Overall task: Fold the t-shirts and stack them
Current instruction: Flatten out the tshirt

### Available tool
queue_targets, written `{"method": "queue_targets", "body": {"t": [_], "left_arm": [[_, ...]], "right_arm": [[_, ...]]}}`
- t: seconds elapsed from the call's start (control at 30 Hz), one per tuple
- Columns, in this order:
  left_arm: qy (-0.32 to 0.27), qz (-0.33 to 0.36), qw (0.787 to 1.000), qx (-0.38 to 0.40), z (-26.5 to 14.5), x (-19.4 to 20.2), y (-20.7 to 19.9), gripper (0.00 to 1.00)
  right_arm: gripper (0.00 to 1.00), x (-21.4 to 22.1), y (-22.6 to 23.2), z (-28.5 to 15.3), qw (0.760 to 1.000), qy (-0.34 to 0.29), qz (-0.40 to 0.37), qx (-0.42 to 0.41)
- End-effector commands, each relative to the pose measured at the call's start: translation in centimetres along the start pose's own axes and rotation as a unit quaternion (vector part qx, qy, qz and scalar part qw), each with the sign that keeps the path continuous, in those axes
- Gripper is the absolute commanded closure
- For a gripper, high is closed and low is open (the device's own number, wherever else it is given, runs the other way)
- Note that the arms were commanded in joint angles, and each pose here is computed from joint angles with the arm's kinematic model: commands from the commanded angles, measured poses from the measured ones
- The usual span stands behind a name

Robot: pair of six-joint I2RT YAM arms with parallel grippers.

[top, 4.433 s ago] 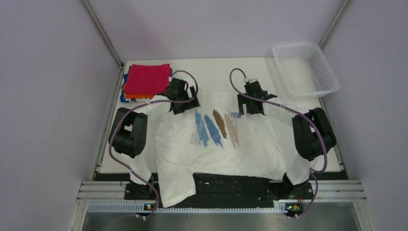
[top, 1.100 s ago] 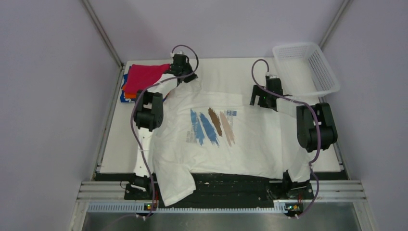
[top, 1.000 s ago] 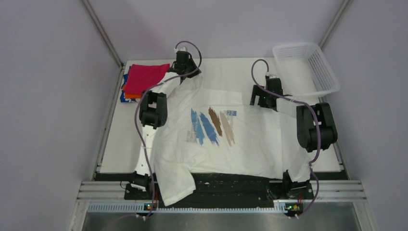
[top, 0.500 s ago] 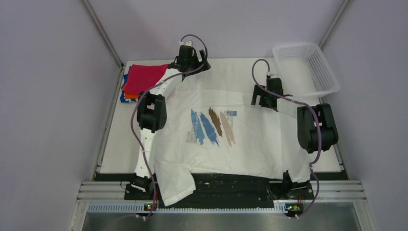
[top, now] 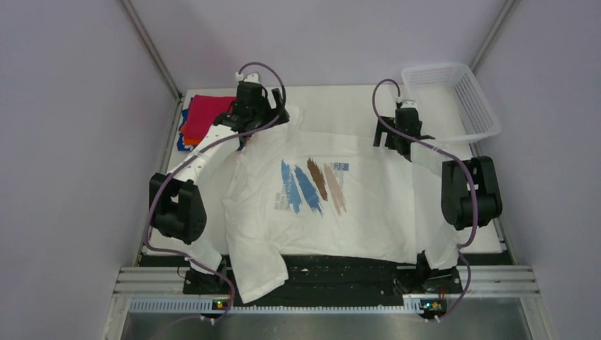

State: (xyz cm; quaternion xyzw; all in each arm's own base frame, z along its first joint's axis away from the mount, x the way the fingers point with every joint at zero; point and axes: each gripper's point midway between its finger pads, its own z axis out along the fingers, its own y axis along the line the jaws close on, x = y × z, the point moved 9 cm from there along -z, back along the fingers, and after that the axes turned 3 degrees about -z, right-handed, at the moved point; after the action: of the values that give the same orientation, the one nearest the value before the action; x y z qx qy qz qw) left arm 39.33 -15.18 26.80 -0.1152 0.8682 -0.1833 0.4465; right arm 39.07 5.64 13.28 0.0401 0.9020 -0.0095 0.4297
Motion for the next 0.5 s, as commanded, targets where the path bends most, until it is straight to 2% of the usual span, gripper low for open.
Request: {"method": "queue_targets", "body": {"t": [0.0, 0.17, 0.47], "left_arm": [[0.038, -0.016, 0.999, -0.006, 0.7, 3.2, 1.5, 0.01], [0.08, -0.02, 0.996, -0.044, 3.7, 5.5, 2.8, 0.01], [0.141, -0.039, 0.983, -0.114, 11.6, 5.9, 3.8, 0.01]], "right_arm": [[0.01, -2.5, 0.9, -0.1, 0.999, -0.021, 0.001, -0.044], [0.01, -1.7, 1.5, 1.8, 0.999, 0.013, 0.013, -0.05], [0.01, -0.1, 2.3, 5.6, 0.995, 0.08, 0.036, -0.05]]}}
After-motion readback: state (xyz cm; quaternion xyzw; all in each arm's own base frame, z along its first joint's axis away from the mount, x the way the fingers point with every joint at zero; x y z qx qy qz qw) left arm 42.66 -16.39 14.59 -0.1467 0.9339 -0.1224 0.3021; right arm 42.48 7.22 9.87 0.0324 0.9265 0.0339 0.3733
